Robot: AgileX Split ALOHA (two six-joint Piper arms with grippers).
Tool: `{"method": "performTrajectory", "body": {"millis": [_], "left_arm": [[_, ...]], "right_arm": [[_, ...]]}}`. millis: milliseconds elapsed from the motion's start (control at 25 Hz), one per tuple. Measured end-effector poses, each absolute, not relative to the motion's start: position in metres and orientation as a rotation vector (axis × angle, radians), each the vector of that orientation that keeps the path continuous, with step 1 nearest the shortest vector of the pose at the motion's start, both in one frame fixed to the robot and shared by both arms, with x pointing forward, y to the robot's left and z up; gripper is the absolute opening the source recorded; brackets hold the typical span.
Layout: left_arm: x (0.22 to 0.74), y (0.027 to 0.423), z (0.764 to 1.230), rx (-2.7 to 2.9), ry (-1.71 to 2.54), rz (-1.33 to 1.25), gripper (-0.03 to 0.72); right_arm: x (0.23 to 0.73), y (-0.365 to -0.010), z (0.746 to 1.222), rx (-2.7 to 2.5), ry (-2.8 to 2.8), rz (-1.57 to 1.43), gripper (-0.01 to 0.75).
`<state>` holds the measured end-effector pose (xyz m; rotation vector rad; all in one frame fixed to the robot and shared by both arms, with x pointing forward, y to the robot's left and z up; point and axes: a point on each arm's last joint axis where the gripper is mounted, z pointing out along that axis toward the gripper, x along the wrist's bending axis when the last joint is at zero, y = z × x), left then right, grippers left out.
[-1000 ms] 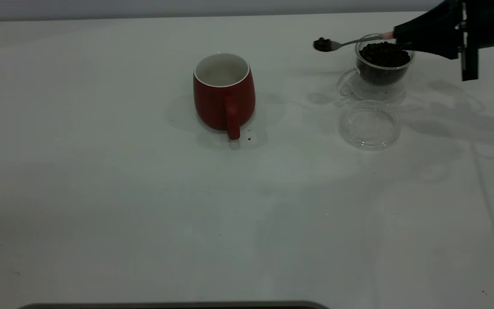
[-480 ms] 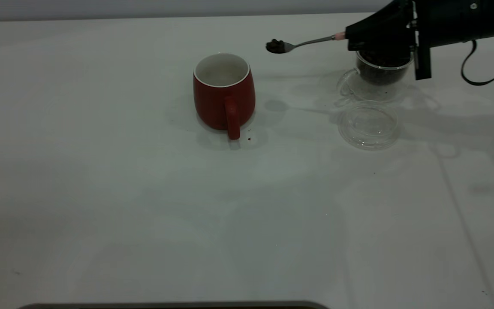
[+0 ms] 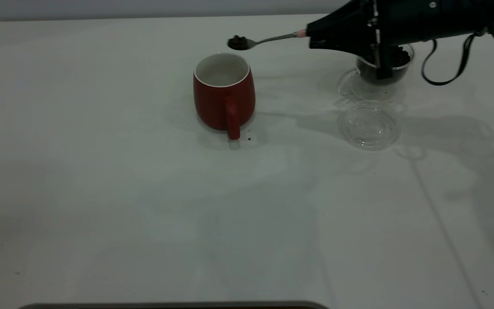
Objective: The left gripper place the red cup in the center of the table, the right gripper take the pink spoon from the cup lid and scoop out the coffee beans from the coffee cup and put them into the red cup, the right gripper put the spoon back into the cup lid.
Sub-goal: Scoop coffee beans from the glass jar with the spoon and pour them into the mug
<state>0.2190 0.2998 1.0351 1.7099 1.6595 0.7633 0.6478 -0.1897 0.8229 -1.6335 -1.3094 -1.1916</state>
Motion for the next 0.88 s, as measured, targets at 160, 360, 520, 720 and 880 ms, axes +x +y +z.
{"method": "performTrajectory", "body": {"millis": [160,360,520,720,880], "left_arm": [[0.219,0.300,1.035,1.710,1.660,0.763,0.357],[0.219,0.300,1.035,1.710,1.660,0.763,0.357],[0.219,0.300,1.035,1.710,1.660,0.763,0.357],[0.219,0.300,1.035,1.710,1.660,0.763,0.357],[0.219,0.300,1.035,1.710,1.660,0.763,0.357]], "right_arm": [[0.646,-0.173,0.824,-1.607,-1.333,-1.204,0.096],[0.644,-0.159,0.818,-1.628,-1.447,-1.209,0.096],[0.646,-0.159,0.813,-1.663,-1.546,-1.227,0.096],[0.650,-0.162,0.814,-1.628,-1.722,-1.305,0.096],[0.654,-0.161,0.837,-1.514,-1.884,-1.419,0.096]]}}
